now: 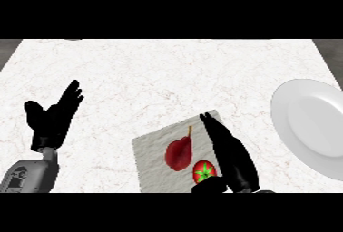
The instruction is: Pick the pear from the placemat and place it in the plate
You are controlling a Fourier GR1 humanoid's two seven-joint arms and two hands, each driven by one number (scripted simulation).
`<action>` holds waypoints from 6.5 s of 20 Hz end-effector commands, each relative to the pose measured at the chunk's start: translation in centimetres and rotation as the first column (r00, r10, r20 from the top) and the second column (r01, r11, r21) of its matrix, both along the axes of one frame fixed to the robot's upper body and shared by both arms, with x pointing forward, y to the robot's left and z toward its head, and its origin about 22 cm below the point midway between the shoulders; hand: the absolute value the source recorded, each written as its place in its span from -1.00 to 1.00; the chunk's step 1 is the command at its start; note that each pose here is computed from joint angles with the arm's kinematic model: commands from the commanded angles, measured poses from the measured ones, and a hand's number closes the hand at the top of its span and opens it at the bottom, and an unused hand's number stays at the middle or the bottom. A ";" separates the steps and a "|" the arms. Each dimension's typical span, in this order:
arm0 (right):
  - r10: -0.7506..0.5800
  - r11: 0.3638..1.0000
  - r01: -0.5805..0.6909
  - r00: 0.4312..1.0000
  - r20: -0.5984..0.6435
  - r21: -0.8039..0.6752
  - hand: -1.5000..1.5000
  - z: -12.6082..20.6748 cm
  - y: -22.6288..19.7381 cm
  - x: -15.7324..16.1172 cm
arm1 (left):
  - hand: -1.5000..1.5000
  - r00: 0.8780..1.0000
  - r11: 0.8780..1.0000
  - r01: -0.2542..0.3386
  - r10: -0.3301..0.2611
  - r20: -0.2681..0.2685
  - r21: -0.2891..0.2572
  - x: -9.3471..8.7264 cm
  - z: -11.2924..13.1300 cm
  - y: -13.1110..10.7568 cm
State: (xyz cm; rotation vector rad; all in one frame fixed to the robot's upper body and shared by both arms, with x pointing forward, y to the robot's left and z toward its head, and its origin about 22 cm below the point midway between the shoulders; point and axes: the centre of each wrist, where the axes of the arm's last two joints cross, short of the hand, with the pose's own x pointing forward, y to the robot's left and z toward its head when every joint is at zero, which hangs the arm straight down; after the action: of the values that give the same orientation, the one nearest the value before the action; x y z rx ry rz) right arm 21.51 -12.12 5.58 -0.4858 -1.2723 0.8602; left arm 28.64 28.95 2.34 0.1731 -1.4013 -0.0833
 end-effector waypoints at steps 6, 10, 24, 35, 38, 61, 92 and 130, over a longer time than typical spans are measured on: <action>0.049 0.995 -0.060 0.990 -0.133 -0.082 -1.00 0.2 1.5 3.2 | 0.00 1.000 1.000 0.005 -0.005 0.002 -0.001 -0.2 1.0 -1.1; 0.032 0.995 -0.043 0.991 -0.130 -0.089 -1.00 -1.9 2.9 3.7 | 0.00 1.000 1.000 -0.012 0.012 0.003 0.002 -0.9 0.3 -1.9; 0.070 0.977 -0.109 0.975 -0.209 -0.183 -1.00 -4.2 3.5 4.8 | 0.00 1.000 1.000 -0.005 0.005 0.005 0.014 -0.4 -0.2 1.6; 0.189 0.970 -0.208 0.970 -0.151 -0.125 1.00 -6.1 4.5 4.0 | 0.00 1.000 1.000 0.006 -0.006 0.014 0.004 -0.8 0.3 -0.1; 0.160 0.977 -0.175 0.980 -0.122 -0.120 1.00 -5.0 6.8 4.9 | 0.00 1.000 1.000 0.006 -0.006 0.001 -0.003 0.8 -0.1 -0.8; -0.642 0.506 0.856 0.456 0.616 -0.106 1.00 5.7 -3.5 17.4 | 0.00 1.000 1.000 -0.026 0.025 -0.008 -0.014 -0.9 -1.0 -1.5; -0.816 0.498 0.867 0.466 0.342 0.007 -1.00 -1.6 -25.4 8.5 | 0.00 1.000 1.000 -0.007 0.007 -0.002 -0.022 -0.2 0.2 2.7; -0.859 0.512 0.607 0.384 0.339 0.608 -1.00 3.5 -31.6 -5.4 | 0.00 1.000 1.000 -0.011 0.011 0.003 -0.007 0.5 -0.1 -0.7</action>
State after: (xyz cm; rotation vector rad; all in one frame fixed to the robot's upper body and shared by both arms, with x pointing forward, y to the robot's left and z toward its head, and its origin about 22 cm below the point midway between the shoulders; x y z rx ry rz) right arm 17.21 -42.16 8.08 -0.9673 -1.5453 -0.4258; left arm 28.50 28.49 2.24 0.1791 -1.4015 -0.0758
